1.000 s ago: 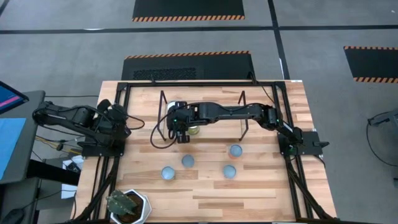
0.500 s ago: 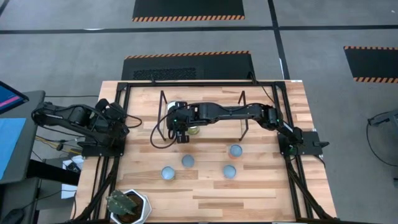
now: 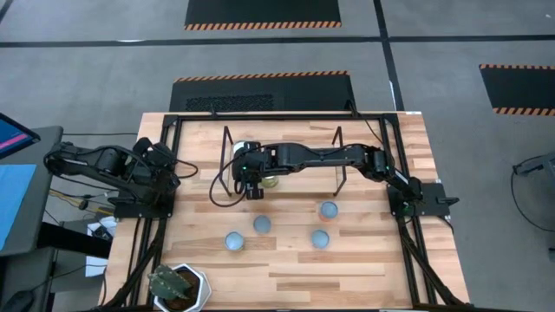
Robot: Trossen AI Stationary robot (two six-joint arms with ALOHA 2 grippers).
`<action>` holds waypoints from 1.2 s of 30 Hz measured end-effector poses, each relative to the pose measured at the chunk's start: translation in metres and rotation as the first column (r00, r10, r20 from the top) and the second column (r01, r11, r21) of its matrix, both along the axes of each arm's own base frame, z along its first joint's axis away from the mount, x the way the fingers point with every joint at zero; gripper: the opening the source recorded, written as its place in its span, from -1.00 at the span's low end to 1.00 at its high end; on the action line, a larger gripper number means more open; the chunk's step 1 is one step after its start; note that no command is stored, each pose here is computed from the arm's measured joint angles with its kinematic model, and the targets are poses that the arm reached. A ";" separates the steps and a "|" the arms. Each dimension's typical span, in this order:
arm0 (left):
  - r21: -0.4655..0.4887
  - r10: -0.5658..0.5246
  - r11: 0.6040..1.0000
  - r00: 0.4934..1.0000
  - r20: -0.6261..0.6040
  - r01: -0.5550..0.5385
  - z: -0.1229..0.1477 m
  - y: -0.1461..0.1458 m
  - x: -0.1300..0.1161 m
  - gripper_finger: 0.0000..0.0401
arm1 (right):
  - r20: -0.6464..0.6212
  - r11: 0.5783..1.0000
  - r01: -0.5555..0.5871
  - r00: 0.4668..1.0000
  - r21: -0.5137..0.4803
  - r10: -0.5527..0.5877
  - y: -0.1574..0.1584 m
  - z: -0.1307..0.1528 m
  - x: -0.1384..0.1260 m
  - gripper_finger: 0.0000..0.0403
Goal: Pick and place cans onto a shelf
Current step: Adjust the canned goods on the shelf
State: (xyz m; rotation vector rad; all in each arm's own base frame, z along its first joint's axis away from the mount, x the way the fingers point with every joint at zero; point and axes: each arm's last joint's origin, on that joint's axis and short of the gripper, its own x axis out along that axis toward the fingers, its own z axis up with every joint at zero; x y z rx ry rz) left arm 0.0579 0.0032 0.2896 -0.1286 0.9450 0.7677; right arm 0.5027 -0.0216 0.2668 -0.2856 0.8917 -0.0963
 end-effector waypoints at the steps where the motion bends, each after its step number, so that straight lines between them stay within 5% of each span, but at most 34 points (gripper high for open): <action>1: 0.000 0.000 1.000 1.000 0.000 0.000 0.000 0.000 0.000 -0.70 | 0.000 1.000 0.000 1.000 0.000 0.000 0.000 0.000 0.000 -0.68; 12: 0.006 -0.015 1.000 1.000 -0.010 0.015 0.000 0.000 0.000 -0.70 | -0.016 0.996 -0.078 0.997 -0.042 0.077 -0.003 0.000 0.000 -0.68; 36: -0.001 -0.004 1.000 1.000 -0.003 0.004 0.000 0.000 0.000 -0.70 | -0.019 1.000 -0.017 1.000 -0.005 0.017 -0.010 -0.022 0.010 -0.68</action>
